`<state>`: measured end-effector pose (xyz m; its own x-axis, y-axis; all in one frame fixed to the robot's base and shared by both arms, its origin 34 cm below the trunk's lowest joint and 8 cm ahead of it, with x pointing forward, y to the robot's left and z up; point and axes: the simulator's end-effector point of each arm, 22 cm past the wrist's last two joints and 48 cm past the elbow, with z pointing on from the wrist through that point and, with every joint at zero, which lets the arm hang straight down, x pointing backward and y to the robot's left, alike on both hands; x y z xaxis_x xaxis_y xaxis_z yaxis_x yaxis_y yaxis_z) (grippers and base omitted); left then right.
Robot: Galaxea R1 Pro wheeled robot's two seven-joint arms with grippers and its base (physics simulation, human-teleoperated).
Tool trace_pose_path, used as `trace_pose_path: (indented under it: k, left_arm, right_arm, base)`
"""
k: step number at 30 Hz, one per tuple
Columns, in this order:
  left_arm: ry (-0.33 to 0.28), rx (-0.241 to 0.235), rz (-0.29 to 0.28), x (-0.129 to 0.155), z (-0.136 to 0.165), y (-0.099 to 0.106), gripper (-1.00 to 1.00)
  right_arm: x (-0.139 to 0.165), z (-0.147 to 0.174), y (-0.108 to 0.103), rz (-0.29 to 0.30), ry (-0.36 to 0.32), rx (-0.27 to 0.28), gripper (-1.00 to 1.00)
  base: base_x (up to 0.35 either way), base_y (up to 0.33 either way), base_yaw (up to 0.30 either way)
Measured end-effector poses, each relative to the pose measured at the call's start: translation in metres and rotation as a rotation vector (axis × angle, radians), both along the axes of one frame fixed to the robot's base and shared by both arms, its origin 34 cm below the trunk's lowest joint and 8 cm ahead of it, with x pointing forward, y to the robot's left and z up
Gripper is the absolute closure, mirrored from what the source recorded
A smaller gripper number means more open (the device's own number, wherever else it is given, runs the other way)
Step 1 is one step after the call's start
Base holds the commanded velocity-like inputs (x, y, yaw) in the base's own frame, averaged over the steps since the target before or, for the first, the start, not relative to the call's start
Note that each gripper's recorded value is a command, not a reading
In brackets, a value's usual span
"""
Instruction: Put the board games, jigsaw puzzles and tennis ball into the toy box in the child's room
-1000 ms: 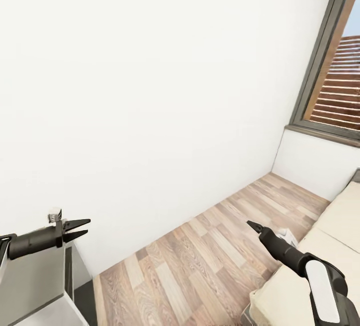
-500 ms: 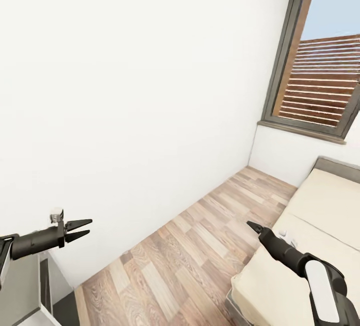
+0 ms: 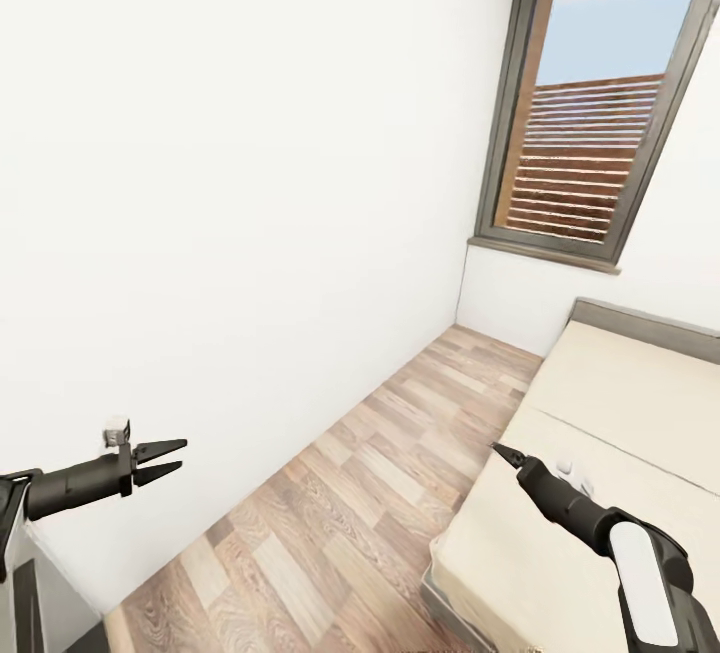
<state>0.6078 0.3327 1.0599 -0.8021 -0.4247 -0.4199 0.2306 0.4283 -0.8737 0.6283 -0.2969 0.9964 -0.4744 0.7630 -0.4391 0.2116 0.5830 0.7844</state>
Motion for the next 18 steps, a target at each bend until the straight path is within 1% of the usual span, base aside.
trace_pose_path:
  k: [14, 18]
  left_arm:
    - [0.001, 0.000, -0.001, 0.0000, -0.0005, -0.0011, -1.00]
    - [0.001, -0.006, -0.004, 0.0002, -0.0011, -0.0043, -1.00]
  right_arm:
    - [0.0001, 0.0001, -0.0002, -0.001, -0.001, -0.001, -1.00]
    - [0.0002, -0.0001, -0.0001, -0.001, 0.000, -0.002, -1.00]
  base:
    - [0.000, 0.000, -0.277]
    - [0.000, 0.000, -0.277]
